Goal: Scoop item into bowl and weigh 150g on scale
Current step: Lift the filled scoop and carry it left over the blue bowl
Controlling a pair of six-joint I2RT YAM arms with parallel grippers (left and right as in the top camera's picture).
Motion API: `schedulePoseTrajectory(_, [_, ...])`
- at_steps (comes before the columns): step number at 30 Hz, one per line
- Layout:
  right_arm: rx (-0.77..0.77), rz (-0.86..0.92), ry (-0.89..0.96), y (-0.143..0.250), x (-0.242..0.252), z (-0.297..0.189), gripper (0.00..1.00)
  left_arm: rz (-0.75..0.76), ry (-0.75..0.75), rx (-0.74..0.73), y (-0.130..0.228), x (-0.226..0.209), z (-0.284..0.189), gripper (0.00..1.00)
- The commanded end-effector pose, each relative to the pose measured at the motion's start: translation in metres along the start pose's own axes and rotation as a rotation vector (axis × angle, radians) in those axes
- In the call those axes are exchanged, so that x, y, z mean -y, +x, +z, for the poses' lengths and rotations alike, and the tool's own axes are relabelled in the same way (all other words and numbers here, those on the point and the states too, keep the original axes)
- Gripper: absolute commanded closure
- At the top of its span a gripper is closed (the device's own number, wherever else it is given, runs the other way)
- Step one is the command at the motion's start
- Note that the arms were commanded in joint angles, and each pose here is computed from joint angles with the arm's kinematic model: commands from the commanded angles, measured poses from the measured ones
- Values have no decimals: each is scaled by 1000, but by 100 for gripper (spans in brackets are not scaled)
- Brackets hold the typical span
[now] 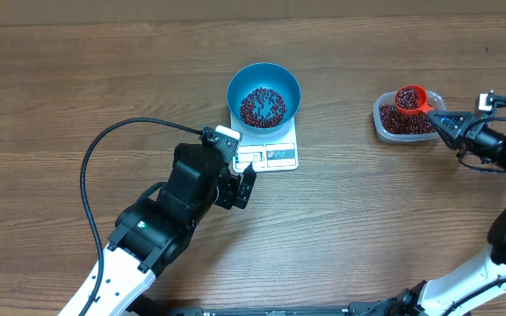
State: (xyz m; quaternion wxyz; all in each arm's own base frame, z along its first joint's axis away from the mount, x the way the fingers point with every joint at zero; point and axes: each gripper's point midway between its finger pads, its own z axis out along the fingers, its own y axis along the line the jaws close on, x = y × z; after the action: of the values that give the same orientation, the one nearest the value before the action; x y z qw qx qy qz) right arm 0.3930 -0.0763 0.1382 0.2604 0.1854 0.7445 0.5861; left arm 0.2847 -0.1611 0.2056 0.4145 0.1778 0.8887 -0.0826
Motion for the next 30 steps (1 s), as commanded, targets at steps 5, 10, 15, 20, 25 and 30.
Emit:
schedulePoseTrajectory(5, [-7, 14, -103, 3, -15, 1, 96, 12, -6, 22, -4, -1, -4, 0])
schedulePoseTrajectory(10, [-47, -13, -110, 11, -26, 14, 96, 12, -5, 27, -5, -1, -4, 0])
schedulePoseTrajectory(15, [-121, -42, -125, 25, -37, 40, 96, 11, -5, 28, -5, -1, -4, 0])
schedulePoseTrajectory(20, [-214, -66, -140, 46, -46, 70, 96, 11, -5, 30, -7, -1, -5, 0])
schedulePoseTrajectory(25, [-306, -97, -161, 69, -56, 98, 96, 11, -4, 31, -7, -1, -5, 1])
schedulePoseTrajectory(30, [-369, -125, -178, 87, -63, 117, 96, 11, -4, 31, -7, -1, -5, 0])
